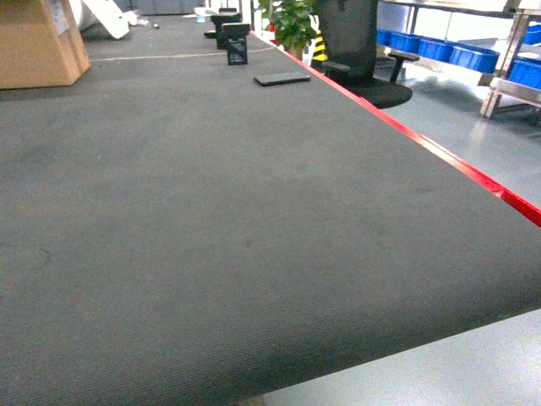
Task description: Sort blue parts and orange caps into right shelf containers
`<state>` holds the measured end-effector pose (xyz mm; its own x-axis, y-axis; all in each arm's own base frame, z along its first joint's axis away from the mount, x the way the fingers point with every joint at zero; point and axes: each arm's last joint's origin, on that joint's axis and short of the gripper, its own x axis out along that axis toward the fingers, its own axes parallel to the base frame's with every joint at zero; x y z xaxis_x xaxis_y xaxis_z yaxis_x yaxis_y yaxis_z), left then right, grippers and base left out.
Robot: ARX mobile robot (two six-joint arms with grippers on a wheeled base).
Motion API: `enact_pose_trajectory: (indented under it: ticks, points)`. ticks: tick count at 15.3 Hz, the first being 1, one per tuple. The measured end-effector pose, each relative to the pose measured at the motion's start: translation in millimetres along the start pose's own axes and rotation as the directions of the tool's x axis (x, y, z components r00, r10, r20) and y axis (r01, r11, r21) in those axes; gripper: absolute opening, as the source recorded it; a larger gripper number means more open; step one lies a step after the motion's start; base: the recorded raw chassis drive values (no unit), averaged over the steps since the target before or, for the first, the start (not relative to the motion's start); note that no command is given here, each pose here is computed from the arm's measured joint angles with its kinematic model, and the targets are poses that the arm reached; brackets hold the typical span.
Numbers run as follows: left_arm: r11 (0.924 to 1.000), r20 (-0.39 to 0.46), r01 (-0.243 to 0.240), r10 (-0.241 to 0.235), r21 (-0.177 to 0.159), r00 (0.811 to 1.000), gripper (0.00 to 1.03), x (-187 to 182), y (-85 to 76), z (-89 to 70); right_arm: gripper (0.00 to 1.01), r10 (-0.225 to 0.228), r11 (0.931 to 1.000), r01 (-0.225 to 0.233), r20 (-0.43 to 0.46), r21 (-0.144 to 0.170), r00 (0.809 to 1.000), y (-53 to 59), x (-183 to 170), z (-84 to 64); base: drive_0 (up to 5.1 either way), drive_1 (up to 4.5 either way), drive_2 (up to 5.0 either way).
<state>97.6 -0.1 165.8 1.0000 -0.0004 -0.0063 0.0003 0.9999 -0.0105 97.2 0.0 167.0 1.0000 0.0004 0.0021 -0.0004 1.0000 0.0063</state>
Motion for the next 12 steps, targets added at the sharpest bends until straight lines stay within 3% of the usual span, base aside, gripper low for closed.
enact_pose_trajectory:
  ticks: [12]
  points:
    - [1.0000, 0.000, 0.000, 0.000, 0.000, 1.000, 0.42, 0.0, 0.0, 0.0, 0.44, 0.000, 1.0000, 0.000, 0.000, 0.000, 1.000, 0.0, 0.0, 0.0, -1.6, -1.57, -1.6]
